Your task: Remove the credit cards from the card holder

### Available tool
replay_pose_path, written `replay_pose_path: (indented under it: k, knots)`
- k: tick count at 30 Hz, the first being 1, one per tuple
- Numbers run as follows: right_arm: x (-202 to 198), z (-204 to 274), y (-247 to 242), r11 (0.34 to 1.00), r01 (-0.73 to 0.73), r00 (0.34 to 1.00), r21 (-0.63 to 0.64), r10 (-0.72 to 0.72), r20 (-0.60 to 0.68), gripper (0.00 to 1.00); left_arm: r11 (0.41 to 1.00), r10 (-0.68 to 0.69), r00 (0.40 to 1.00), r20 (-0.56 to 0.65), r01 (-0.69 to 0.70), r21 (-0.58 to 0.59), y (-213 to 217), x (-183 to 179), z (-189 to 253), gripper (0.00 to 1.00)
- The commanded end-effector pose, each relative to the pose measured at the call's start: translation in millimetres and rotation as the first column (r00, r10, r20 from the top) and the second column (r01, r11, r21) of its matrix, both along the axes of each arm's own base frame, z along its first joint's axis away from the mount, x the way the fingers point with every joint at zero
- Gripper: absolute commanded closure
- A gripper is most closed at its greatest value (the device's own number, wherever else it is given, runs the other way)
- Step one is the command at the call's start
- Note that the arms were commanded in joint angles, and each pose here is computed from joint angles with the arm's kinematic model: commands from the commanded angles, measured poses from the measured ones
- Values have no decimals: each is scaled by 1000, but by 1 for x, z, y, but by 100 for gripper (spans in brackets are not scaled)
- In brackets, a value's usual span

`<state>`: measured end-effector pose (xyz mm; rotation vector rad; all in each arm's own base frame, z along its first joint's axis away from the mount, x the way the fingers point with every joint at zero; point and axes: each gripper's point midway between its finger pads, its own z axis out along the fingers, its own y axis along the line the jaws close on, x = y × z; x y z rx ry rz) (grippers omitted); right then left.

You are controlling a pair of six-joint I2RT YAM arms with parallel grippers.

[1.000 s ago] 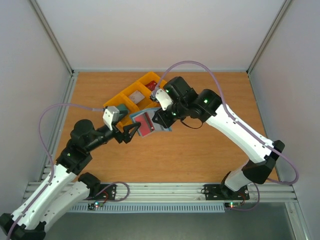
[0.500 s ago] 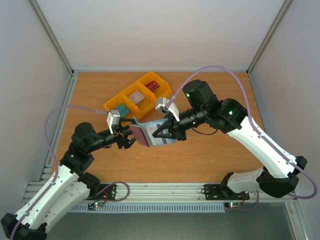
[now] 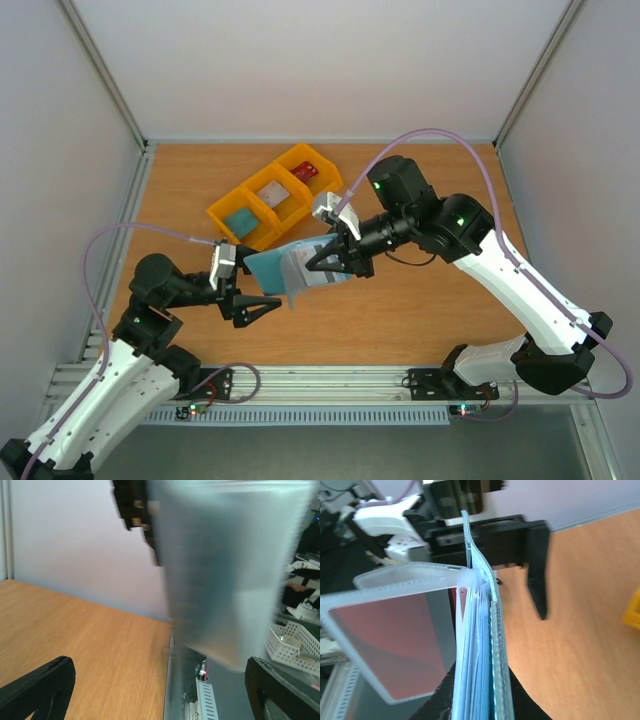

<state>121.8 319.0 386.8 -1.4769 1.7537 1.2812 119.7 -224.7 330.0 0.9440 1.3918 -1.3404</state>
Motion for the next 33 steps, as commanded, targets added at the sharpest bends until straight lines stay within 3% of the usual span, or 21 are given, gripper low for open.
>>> replay_pose_path:
  k: [1, 5, 11, 17, 23, 26, 30, 33]
  knots:
    - [32, 8, -5, 988, 157, 982, -18, -154, 107, 99, 996, -84, 987, 139, 80, 34, 1, -19, -9, 5]
    - [43, 3, -8, 971, 231, 968, -56, -224, 111, 99, 999, -17, 991, 134, 12, 39, 1, -7, -12, 2]
    - [56, -5, -9, 947, 306, 950, -99, -297, 95, 99, 975, 220, 972, 83, -220, -8, 8, 37, 9, 1]
    - [71, -11, -2, 927, 360, 932, -109, -353, 81, 99, 965, 256, 965, -52, -258, -35, 7, 52, 11, 1]
    - [82, -13, -2, 904, 411, 911, -119, -403, 91, 99, 992, 123, 992, -9, -124, -38, -4, 30, 12, 1]
    - [69, -10, 6, 939, 331, 943, -93, -326, 65, 99, 980, 196, 979, -50, -198, -35, -2, 45, 8, 1]
    - [51, -7, 8, 970, 235, 971, -68, -232, 51, 99, 966, 248, 965, -88, -253, -50, 2, 53, 10, 18]
    - [36, -6, 6, 986, 159, 987, -47, -157, 45, 99, 972, 226, 969, -95, -230, -38, 1, 48, 2, 42]
